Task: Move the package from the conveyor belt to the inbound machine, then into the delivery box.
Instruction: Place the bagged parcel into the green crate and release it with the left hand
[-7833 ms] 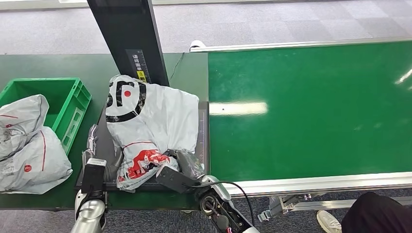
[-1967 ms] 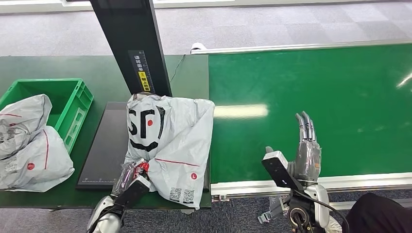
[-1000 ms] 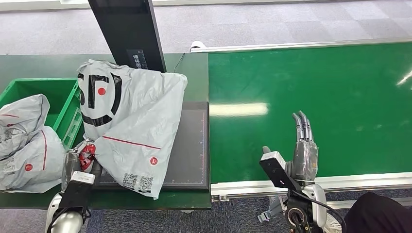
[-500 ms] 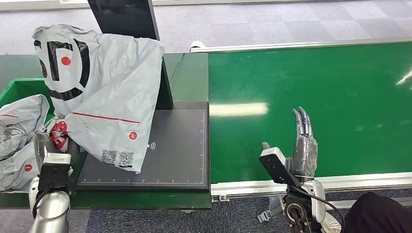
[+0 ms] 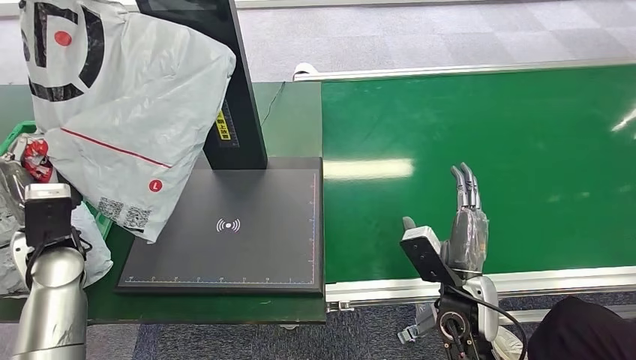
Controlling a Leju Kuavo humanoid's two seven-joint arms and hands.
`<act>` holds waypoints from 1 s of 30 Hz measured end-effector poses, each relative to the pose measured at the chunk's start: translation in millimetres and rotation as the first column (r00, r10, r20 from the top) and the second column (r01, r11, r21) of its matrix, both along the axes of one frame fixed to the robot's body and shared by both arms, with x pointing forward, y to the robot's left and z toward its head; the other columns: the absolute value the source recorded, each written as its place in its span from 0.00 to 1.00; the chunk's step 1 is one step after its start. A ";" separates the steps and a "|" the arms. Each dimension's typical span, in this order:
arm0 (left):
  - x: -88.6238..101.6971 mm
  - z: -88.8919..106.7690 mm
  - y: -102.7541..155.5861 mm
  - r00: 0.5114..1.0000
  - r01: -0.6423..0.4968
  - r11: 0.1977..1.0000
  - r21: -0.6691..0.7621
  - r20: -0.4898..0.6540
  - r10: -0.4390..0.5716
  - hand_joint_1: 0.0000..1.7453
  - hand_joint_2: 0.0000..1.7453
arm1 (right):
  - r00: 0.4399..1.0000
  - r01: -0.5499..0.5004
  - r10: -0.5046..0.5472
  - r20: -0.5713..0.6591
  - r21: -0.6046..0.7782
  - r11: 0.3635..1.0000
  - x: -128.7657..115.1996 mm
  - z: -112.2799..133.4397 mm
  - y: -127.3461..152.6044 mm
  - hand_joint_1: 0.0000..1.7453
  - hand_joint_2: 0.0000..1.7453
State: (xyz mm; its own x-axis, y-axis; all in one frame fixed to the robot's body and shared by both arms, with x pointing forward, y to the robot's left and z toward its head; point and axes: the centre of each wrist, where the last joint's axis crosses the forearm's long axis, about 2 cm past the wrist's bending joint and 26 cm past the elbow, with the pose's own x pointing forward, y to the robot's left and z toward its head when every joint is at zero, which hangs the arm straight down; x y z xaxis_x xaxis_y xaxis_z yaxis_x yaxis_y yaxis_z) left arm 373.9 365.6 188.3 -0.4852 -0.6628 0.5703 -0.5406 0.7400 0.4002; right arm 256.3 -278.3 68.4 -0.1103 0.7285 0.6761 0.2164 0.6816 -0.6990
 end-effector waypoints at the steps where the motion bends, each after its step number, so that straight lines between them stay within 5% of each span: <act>1: 4.6 3.4 3.2 1.000 -0.009 1.000 -0.010 0.004 0.009 1.00 1.00 | 1.000 -0.001 0.001 0.001 0.001 1.000 0.3 -0.2 0.6 0.00 1.00; 10: 30.1 23.2 38.7 0.995 -0.090 0.989 -0.116 0.022 0.093 1.00 1.00 | 1.000 0.006 -0.006 -0.004 0.003 1.000 -3.1 -4.1 0.6 0.00 1.00; 30: 41.8 25.1 100.4 0.953 -0.298 0.949 -0.106 -0.093 0.289 1.00 1.00 | 1.000 -0.020 0.019 -0.011 -0.017 1.000 -3.1 -4.0 5.1 0.00 1.00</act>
State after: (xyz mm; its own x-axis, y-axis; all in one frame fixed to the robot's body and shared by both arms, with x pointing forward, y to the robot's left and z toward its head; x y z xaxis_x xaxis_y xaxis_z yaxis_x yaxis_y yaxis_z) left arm 415.6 466.1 213.4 -0.2322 -0.6956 0.6799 -0.7128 0.5973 0.3677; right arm 253.2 -273.2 64.4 -0.1172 0.7375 0.6651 0.1955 0.6737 -0.7127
